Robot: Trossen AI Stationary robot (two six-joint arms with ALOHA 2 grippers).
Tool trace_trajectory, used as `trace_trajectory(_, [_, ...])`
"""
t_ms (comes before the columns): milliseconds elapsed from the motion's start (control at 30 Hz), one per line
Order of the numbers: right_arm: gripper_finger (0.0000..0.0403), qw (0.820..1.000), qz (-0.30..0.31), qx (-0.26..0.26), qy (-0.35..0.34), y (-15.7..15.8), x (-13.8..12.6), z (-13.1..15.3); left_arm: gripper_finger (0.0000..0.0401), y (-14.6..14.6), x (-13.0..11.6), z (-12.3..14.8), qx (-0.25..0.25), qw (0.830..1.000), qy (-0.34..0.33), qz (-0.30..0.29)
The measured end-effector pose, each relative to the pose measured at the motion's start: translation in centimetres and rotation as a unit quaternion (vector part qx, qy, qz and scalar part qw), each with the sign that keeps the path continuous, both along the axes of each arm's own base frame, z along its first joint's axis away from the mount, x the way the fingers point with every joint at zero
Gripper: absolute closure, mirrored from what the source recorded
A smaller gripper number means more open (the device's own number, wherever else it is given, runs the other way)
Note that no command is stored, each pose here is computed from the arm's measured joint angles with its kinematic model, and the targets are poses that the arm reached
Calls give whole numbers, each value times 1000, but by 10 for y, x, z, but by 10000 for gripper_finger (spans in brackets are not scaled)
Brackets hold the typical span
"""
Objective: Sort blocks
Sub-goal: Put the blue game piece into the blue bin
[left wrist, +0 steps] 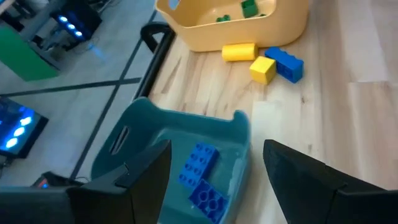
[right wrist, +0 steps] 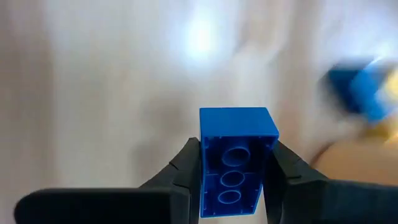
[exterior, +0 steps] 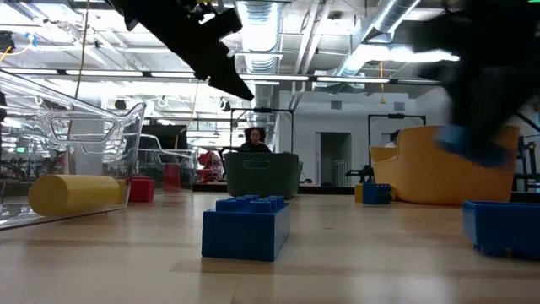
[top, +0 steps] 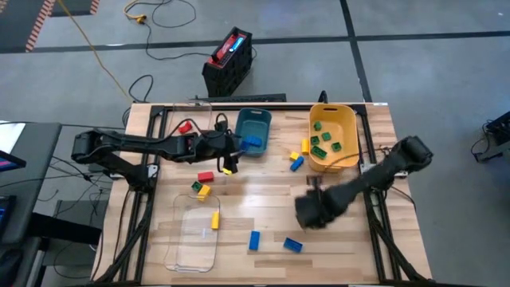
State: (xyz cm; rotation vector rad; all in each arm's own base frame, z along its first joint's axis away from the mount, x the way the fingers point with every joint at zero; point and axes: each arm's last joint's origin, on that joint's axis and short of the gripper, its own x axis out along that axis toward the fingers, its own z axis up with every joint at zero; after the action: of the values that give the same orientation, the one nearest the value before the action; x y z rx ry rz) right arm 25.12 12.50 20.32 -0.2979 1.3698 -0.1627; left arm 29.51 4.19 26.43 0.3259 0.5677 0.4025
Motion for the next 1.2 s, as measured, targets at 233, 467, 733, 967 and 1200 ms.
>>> trace_trajectory(233, [295, 985, -34, -34, -165, -92, 46, 35, 153, -20, 3, 2, -18, 999, -19, -25])
trace_trajectory(467, [295, 939, -84, -22, -331, -177, 70, 62, 153, -46, -23, 20, 2, 999, -1, -36])
trace_trajectory(733, [295, 920, -102, -31, -378, -238, 102, 64, 153, -40, -55, 8, 9, 1000, -6, -29])
trace_trajectory(967, [294, 921, -110, -7, -373, -262, 133, 49, 153, -33, -89, 2, 2, 1000, -5, -13])
trace_trajectory(1200, [293, 932, -110, 39, -343, -281, 141, 16, 153, -29, -108, 10, -14, 997, -75, 11])
